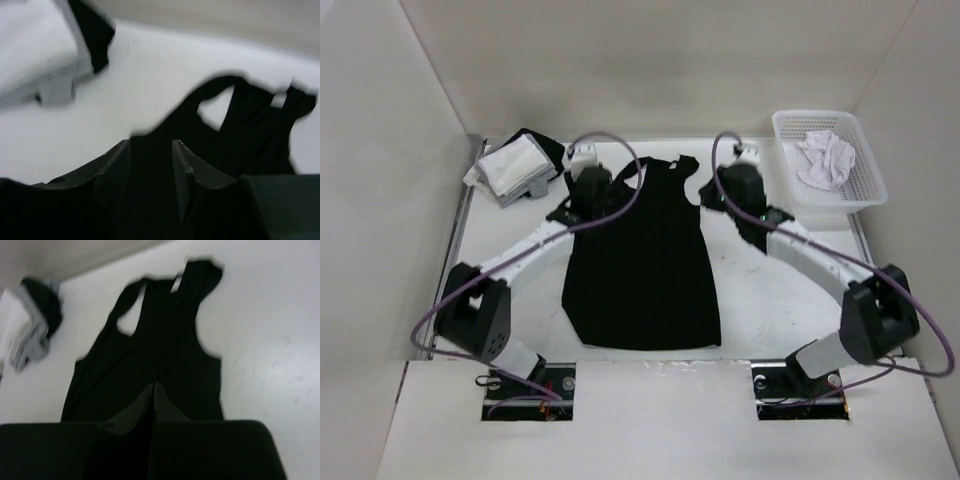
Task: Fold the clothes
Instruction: Flatten the tank top out
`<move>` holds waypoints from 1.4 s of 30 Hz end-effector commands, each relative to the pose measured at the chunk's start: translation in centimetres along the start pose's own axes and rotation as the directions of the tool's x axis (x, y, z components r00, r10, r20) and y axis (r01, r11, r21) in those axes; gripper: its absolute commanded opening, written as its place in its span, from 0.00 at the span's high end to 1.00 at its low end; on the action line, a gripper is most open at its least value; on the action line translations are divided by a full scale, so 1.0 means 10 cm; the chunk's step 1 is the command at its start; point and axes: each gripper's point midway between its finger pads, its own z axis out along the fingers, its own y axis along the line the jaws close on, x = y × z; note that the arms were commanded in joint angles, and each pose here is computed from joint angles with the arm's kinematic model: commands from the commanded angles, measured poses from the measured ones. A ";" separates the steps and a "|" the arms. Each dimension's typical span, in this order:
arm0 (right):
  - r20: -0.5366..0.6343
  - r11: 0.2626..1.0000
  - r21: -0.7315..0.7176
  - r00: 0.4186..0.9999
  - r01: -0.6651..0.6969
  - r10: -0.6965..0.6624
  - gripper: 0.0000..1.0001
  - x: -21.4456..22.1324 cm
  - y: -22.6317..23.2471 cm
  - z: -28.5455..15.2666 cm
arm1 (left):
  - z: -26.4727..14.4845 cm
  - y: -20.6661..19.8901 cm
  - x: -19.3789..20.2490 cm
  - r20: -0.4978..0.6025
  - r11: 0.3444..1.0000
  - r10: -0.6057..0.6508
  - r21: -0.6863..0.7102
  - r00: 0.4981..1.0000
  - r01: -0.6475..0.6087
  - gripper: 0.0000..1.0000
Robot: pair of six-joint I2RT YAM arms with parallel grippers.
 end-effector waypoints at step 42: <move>-0.144 0.948 0.214 0.953 -0.235 0.268 0.98 1.19 -1.16 0.12 | -0.12 0.26 1.26 -0.271 0.971 -0.235 -0.025 0.934 0.237 0.60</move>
